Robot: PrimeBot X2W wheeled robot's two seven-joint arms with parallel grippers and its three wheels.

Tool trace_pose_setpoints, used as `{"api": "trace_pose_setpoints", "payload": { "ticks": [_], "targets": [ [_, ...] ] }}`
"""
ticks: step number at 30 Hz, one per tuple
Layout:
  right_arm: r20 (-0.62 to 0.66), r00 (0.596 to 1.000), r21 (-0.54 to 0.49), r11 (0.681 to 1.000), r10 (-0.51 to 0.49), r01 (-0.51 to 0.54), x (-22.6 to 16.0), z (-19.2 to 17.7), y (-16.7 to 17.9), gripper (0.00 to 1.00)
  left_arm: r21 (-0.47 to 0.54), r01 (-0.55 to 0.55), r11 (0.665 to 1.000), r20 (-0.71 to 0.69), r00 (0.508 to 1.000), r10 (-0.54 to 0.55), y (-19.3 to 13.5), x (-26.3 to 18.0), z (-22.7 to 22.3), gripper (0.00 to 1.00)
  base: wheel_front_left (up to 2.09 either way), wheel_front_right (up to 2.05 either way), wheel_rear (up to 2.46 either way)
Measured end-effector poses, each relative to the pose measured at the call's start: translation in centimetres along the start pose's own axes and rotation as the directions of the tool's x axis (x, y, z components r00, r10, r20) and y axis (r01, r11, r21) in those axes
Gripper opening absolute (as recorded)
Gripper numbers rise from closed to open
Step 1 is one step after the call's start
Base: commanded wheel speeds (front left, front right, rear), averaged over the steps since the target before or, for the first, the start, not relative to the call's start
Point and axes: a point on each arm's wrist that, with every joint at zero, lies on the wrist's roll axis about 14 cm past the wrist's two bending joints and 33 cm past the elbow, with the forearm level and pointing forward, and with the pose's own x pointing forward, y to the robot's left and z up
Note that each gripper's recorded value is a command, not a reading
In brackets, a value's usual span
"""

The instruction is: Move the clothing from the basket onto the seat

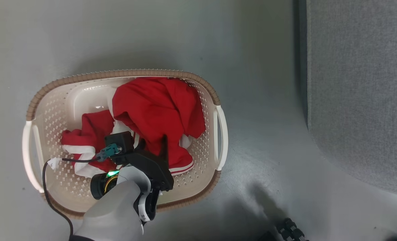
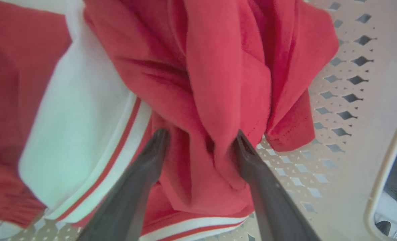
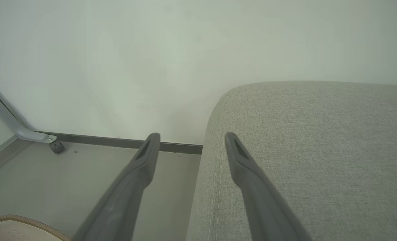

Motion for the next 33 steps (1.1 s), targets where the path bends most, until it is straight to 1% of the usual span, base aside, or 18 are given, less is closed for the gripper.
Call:
{"api": "trace_pose_setpoints", "payload": {
  "ticks": [2,3,4,9,19,25,33],
  "targets": [
    [-0.006,1.0,-0.001,1.0,-0.001,0.001,0.1,-0.3,-0.1,1.0,-0.008,0.001,1.0,-0.013,1.0,-0.001,0.0,0.3,-0.5,1.0,0.0,0.0,0.0],
    [-0.01,1.0,-0.002,1.0,-0.001,0.001,0.2,-0.5,-0.1,1.0,-0.009,0.003,1.0,-0.018,1.0,-0.003,0.0,0.4,-0.6,0.72,0.0,0.0,0.0],
    [-0.012,1.0,-0.002,1.0,-0.002,0.002,0.2,-0.6,-0.1,1.0,-0.009,0.006,1.0,-0.023,1.0,-0.006,-0.1,0.5,-0.7,0.0,0.0,0.0,0.0],
    [-0.009,1.0,-0.002,1.0,0.004,-0.004,0.2,-0.5,0.0,1.0,-0.022,0.01,1.0,-0.038,0.999,-0.01,-0.3,0.5,-1.1,0.0,0.0,0.0,0.0],
    [-0.001,1.0,0.002,1.0,-0.001,0.001,0.1,-0.1,-0.1,1.0,-0.041,0.008,0.999,-0.015,1.0,-0.009,-0.7,0.1,0.1,0.0,0.0,0.0,0.0],
    [0.005,1.0,0.013,1.0,-0.005,0.005,-0.1,0.1,-0.1,1.0,-0.017,0.024,1.0,0.011,1.0,-0.024,-1.3,-1.0,1.0,0.0,0.0,0.0,0.0],
    [0.004,1.0,0.041,0.999,0.002,-0.002,-0.5,0.4,0.5,1.0,0.003,0.01,1.0,0.068,0.998,-0.01,-1.3,-3.4,2.6,0.0,0.0,0.0,0.0]
  ]
}}
